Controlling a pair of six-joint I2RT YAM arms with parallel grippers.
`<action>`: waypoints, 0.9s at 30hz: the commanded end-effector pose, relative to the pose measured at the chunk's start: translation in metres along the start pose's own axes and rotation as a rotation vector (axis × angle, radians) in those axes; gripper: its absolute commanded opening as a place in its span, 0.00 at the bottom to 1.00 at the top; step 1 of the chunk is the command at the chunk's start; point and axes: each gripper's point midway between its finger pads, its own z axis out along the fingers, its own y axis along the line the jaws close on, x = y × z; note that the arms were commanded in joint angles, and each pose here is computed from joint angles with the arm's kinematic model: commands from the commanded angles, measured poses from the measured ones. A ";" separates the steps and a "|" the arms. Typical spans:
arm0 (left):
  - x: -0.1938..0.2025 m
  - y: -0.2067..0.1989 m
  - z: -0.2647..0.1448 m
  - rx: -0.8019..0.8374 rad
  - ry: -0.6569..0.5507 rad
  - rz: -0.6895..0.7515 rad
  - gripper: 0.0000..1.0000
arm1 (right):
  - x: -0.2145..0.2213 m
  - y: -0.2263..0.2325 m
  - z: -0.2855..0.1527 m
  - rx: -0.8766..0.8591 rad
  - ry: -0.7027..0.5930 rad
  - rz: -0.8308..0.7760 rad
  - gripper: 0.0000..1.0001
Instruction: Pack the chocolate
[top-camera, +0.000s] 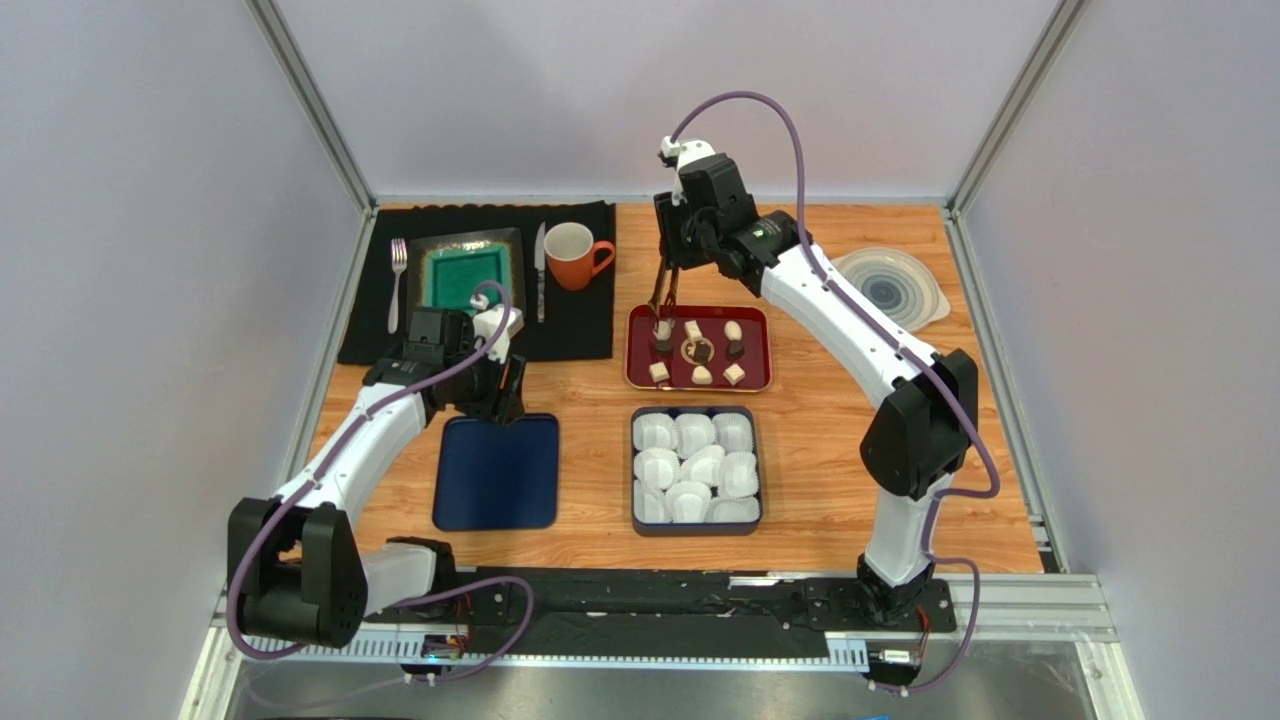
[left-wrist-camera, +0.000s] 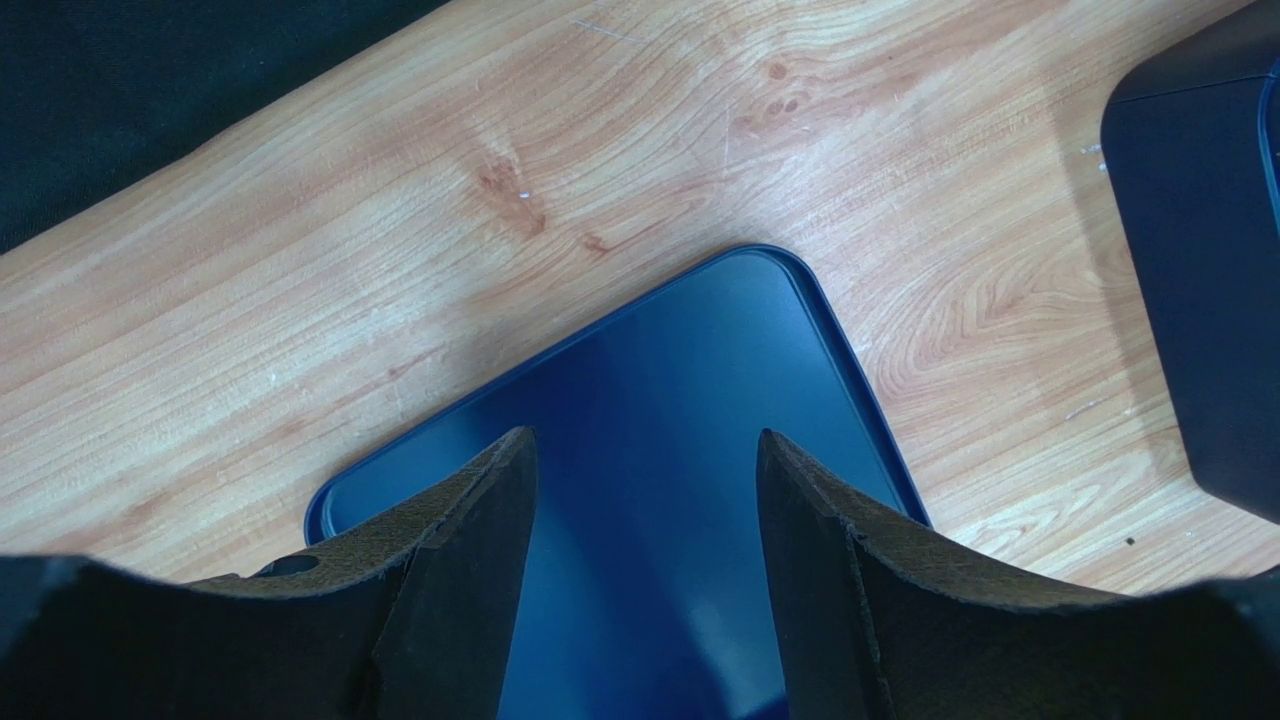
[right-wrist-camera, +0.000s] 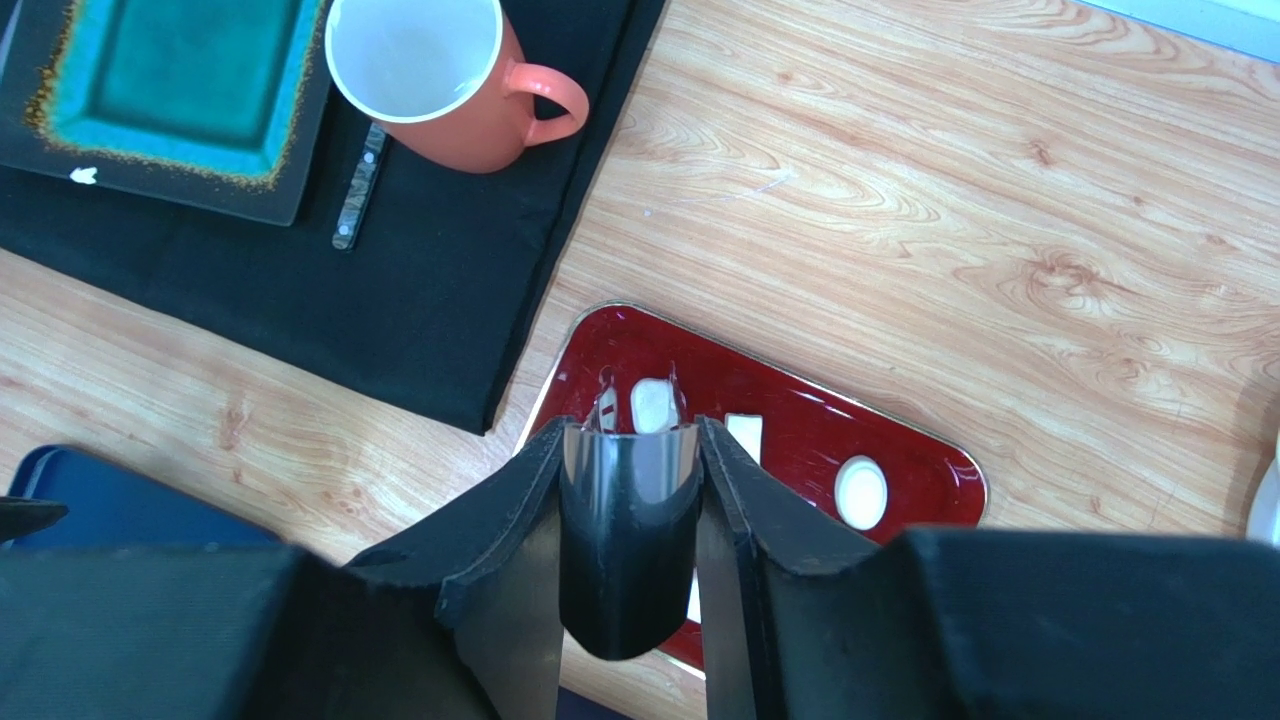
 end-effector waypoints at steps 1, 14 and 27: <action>-0.014 -0.004 -0.008 0.017 -0.049 0.034 0.65 | -0.031 0.002 -0.002 0.008 -0.095 -0.013 0.35; -0.017 -0.007 -0.011 0.031 -0.062 0.043 0.65 | -0.019 0.001 0.009 0.012 -0.065 -0.023 0.36; -0.020 -0.010 -0.015 0.042 -0.079 0.053 0.65 | -0.007 0.000 0.023 0.021 -0.042 -0.033 0.36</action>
